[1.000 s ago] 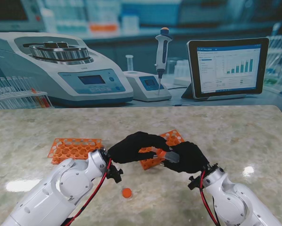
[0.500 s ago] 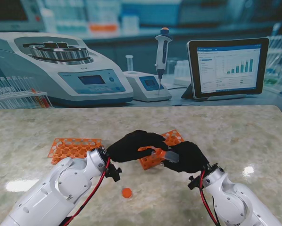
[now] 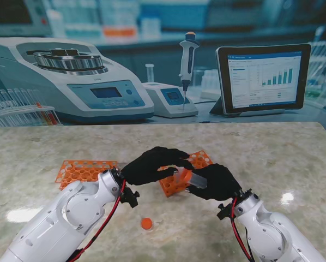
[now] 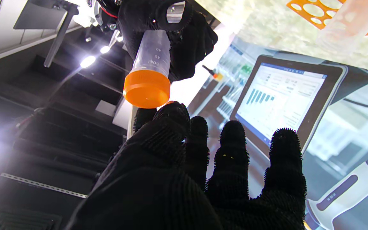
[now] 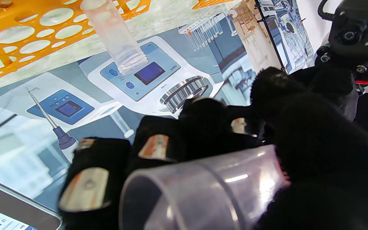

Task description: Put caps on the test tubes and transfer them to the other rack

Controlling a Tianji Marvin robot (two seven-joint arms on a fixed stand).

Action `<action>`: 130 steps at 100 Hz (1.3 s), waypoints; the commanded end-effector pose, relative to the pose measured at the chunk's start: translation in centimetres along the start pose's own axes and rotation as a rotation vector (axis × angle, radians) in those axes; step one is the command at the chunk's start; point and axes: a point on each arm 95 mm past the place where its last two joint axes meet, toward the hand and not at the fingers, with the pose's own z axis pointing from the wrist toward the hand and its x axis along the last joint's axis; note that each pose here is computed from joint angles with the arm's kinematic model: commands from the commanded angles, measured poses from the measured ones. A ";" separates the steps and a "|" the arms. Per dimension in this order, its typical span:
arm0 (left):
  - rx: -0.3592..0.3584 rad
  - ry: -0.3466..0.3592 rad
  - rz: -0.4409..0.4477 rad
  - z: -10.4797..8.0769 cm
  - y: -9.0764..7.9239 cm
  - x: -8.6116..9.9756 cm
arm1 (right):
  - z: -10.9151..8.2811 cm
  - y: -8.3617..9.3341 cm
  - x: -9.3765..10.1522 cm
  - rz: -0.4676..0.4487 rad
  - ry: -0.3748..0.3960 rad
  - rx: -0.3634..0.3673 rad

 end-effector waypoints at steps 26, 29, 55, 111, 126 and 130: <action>0.025 -0.014 -0.023 -0.6 -0.5 0.3 | 0.1 -0.2 0.3 0.008 0.003 0.002; 0.024 -0.016 -0.028 -0.6 -0.5 0.4 | 0.1 -0.2 0.3 0.008 0.003 0.002; 0.007 -0.026 -0.070 -0.5 0.1 0.3 | 0.1 -0.2 0.3 0.008 0.002 0.002; -0.033 -0.024 -0.068 0.5 1.0 0.3 | 0.0 -0.2 0.3 0.008 0.000 -0.002; -0.037 -0.022 -0.051 0.6 1.0 0.3 | 0.0 -0.1 0.3 0.008 0.000 -0.003; -0.038 -0.021 -0.046 0.6 1.0 0.3 | 0.0 -0.1 0.3 0.008 0.000 -0.003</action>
